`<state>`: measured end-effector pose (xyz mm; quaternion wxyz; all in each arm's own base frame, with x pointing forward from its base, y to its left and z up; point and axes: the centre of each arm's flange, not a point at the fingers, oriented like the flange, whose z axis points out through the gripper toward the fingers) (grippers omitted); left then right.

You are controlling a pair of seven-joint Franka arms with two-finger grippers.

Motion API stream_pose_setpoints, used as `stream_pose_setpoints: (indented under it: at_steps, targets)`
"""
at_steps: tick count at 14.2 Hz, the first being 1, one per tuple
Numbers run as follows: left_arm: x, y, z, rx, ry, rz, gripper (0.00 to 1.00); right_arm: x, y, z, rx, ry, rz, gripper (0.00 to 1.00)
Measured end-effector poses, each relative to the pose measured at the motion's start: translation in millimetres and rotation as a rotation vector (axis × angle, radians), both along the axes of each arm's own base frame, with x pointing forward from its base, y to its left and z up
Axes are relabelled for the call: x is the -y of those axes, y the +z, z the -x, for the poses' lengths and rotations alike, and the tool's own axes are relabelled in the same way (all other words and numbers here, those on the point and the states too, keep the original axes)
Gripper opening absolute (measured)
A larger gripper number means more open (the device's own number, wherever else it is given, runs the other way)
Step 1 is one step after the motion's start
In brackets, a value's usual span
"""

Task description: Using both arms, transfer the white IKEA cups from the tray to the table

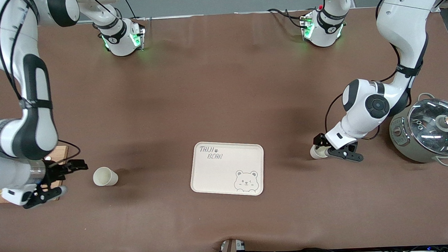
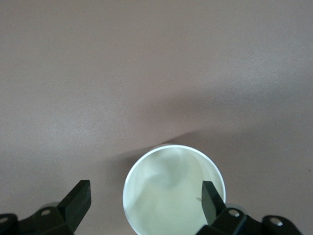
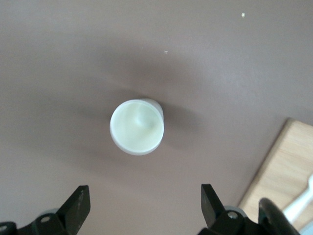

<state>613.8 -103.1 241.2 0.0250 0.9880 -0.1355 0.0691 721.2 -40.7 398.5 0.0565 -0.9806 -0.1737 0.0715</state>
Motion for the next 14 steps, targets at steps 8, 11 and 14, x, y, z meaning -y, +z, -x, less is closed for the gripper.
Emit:
stream_pose_setpoints:
  at_steps: [8, 11, 14]
  targets:
    - [-5, 31, -14, -0.040, 0.008, -0.028, 1.00, 28, 146, 92, 0.055, -0.118, 0.044, 1.00]
    - [-11, 72, -32, -0.058, 0.028, -0.048, 1.00, 32, 147, 134, 0.066, -0.219, 0.030, 1.00]
    - [-24, 126, -51, -0.072, 0.067, -0.066, 1.00, 27, 171, 177, 0.074, -0.264, 0.012, 1.00]
